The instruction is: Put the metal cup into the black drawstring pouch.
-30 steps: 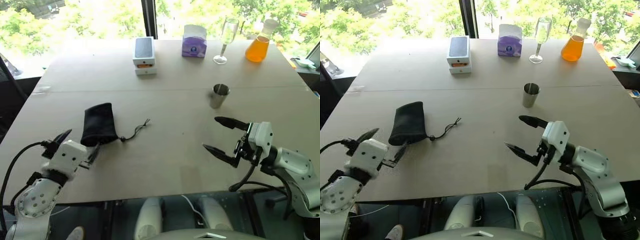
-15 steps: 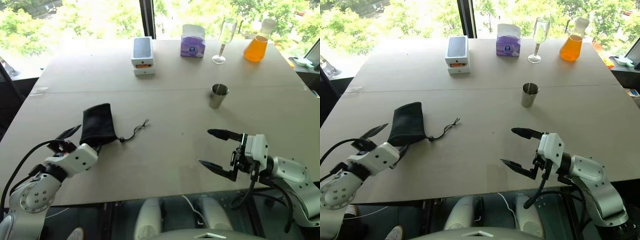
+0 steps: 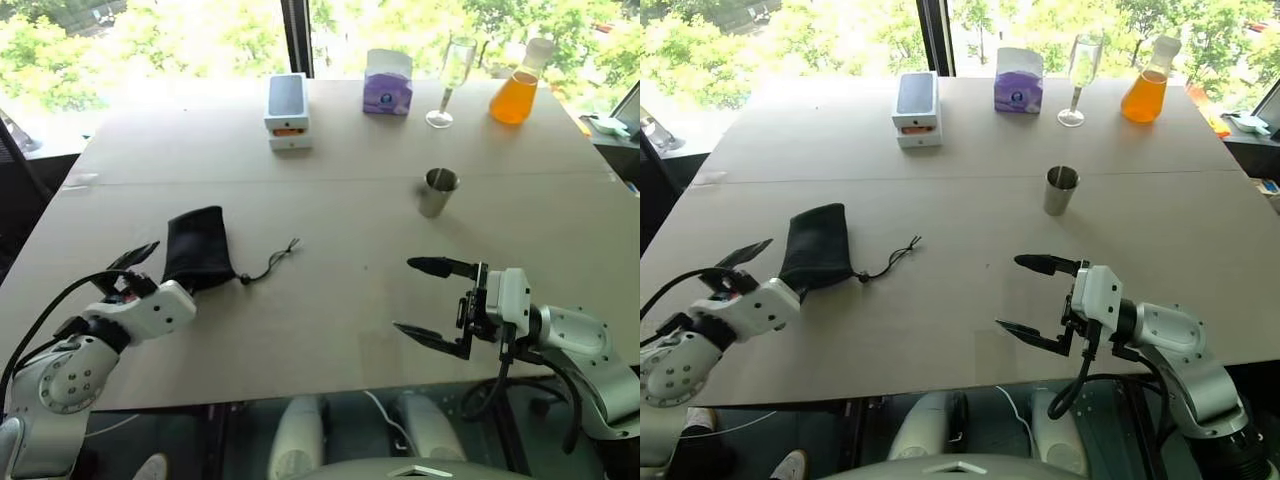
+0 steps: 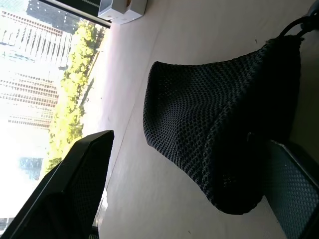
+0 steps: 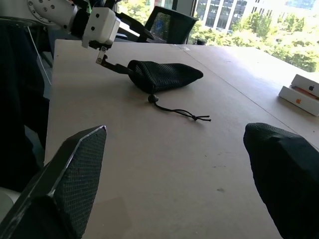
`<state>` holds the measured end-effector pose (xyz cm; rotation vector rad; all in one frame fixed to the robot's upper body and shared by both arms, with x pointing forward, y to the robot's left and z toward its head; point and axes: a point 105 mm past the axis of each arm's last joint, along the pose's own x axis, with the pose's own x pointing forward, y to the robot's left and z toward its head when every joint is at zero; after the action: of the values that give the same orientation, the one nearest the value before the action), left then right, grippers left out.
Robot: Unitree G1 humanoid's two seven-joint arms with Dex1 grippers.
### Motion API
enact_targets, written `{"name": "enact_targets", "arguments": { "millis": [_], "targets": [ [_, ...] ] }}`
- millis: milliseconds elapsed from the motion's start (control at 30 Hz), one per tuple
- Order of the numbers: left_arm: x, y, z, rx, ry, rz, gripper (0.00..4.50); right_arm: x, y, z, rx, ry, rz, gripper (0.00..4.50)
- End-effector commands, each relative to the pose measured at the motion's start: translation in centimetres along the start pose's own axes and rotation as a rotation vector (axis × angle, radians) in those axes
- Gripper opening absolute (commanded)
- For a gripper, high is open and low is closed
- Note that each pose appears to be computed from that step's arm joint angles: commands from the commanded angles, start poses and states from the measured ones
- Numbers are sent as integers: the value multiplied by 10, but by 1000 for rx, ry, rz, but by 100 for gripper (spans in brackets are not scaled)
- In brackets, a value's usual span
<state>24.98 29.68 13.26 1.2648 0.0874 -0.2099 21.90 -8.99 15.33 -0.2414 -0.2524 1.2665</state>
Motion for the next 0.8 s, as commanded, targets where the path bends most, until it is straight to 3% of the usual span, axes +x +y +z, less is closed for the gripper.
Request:
{"name": "enact_targets", "arguments": {
  "millis": [33,333,433,567,667,700,800],
  "targets": [
    [4,14,9,42,-3,37,450,-1,1,5,-34,-19,-7,445],
    [16,14,16,60,3,-29,450,-1,1,3,-47,-19,-34,445],
    [19,13,20,57,-1,-71,373,-1,2,2,-46,-18,-39,450],
    [24,10,26,19,2,-140,173,0,4,1,-40,-19,-42,450],
    [28,11,31,-145,29,-186,24,0,2,0,-37,-13,-45,450],
    [29,11,32,-197,36,-201,4,-1,2,0,-37,-11,-46,450],
    [34,8,41,-448,66,-265,4,-1,0,-1,-37,-6,-49,450]
  ]
}}
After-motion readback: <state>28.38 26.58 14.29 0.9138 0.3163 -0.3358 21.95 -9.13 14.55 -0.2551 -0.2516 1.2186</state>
